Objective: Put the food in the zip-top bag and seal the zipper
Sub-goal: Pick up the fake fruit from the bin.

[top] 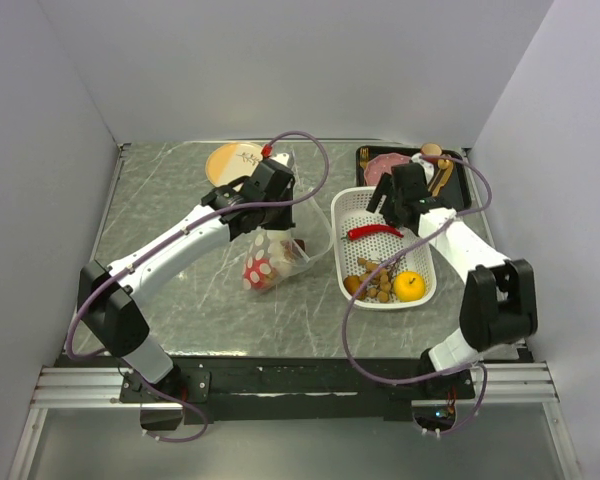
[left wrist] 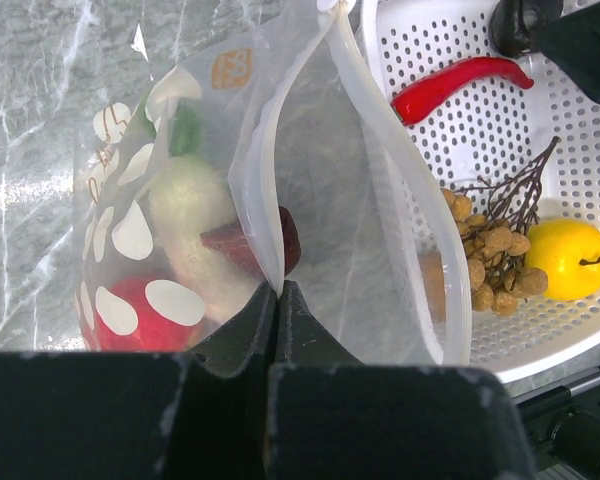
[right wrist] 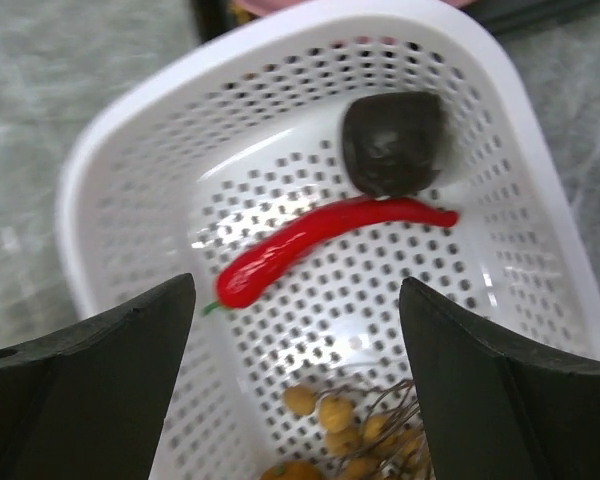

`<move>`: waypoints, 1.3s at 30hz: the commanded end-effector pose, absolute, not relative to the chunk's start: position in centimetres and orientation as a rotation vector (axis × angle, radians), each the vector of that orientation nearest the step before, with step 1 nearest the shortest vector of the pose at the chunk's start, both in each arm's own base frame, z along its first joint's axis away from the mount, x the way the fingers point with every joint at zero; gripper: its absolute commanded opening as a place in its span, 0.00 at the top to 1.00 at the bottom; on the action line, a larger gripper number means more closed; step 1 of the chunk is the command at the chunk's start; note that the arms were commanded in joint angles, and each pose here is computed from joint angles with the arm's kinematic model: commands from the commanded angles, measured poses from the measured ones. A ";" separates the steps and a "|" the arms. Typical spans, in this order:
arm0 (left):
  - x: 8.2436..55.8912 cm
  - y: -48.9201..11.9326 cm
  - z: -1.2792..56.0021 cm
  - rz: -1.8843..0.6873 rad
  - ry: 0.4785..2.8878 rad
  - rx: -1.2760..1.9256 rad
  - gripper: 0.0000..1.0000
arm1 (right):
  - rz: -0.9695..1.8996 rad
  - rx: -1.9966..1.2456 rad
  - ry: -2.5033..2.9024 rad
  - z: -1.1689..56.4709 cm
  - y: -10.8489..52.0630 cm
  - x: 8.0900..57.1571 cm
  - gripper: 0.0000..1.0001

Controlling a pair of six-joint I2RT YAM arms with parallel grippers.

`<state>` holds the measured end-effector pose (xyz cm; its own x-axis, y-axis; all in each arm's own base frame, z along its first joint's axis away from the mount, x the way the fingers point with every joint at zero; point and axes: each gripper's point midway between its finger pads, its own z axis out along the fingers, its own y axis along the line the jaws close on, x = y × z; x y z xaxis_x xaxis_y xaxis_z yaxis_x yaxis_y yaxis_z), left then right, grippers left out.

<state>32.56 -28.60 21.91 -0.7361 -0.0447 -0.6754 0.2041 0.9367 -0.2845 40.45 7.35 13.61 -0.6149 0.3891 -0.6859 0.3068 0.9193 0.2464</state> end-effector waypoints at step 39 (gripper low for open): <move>32.7 -27.9 24.2 -0.495 2.291 0.087 0.99 | -0.051 0.525 2.406 6.4 2.2 48.4 0.32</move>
<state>32.80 -28.16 22.12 -0.7322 -0.0542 -0.6790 0.2024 0.9345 -0.2928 47.43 2.62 5.88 -0.7020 0.3546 -0.6176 0.3738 0.9216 0.1042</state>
